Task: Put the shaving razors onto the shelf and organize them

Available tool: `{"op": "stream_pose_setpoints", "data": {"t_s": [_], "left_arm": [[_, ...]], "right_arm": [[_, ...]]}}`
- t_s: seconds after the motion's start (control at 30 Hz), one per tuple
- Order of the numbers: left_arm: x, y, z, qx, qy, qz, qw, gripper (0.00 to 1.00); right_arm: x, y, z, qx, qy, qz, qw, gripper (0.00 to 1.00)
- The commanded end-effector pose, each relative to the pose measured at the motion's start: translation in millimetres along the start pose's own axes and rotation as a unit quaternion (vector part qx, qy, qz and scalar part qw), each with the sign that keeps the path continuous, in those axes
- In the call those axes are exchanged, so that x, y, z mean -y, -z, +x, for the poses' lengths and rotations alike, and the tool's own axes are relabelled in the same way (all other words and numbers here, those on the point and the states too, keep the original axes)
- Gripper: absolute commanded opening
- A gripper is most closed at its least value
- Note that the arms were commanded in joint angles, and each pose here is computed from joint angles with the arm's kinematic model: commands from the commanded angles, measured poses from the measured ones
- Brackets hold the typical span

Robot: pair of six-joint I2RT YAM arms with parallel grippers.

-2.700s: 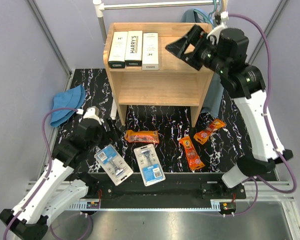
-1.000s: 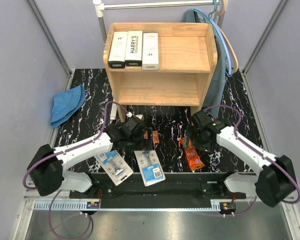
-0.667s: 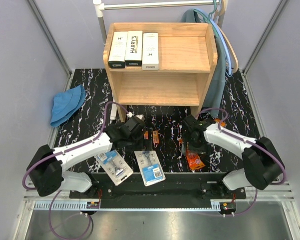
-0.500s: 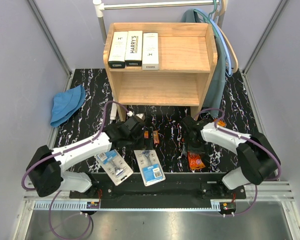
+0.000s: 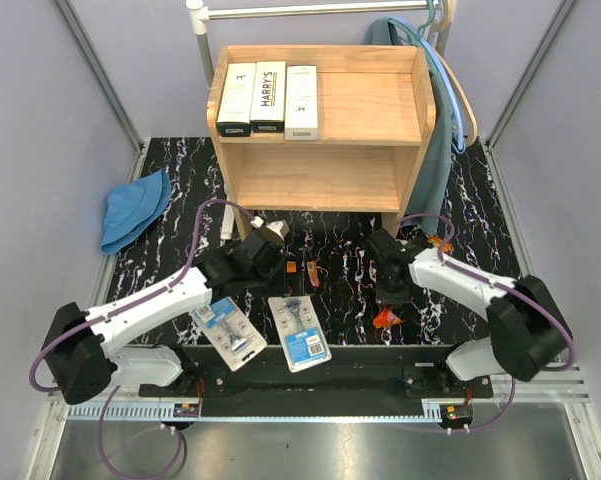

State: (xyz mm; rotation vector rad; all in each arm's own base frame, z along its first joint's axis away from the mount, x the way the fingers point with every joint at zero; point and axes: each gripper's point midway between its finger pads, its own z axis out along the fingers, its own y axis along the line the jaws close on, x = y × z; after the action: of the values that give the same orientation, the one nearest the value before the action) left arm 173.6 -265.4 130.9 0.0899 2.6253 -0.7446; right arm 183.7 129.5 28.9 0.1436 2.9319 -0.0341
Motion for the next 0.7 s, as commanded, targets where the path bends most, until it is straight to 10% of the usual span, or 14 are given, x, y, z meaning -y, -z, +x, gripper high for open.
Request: {"op": "stream_pose_setpoints", "data": {"t_s": [0.0, 0.67], "left_arm": [[30, 18, -17, 0.028, -0.012, 0.061, 0.998, 0.97], [100, 35, -23, 0.042, 0.003, 0.257, 0.965, 0.98]], "right_arm": [[-24, 34, -13, 0.049, 0.002, -0.091, 0.995, 0.06], [-132, 192, 42, 0.027, 0.133, -0.565, 0.814, 0.08]]}}
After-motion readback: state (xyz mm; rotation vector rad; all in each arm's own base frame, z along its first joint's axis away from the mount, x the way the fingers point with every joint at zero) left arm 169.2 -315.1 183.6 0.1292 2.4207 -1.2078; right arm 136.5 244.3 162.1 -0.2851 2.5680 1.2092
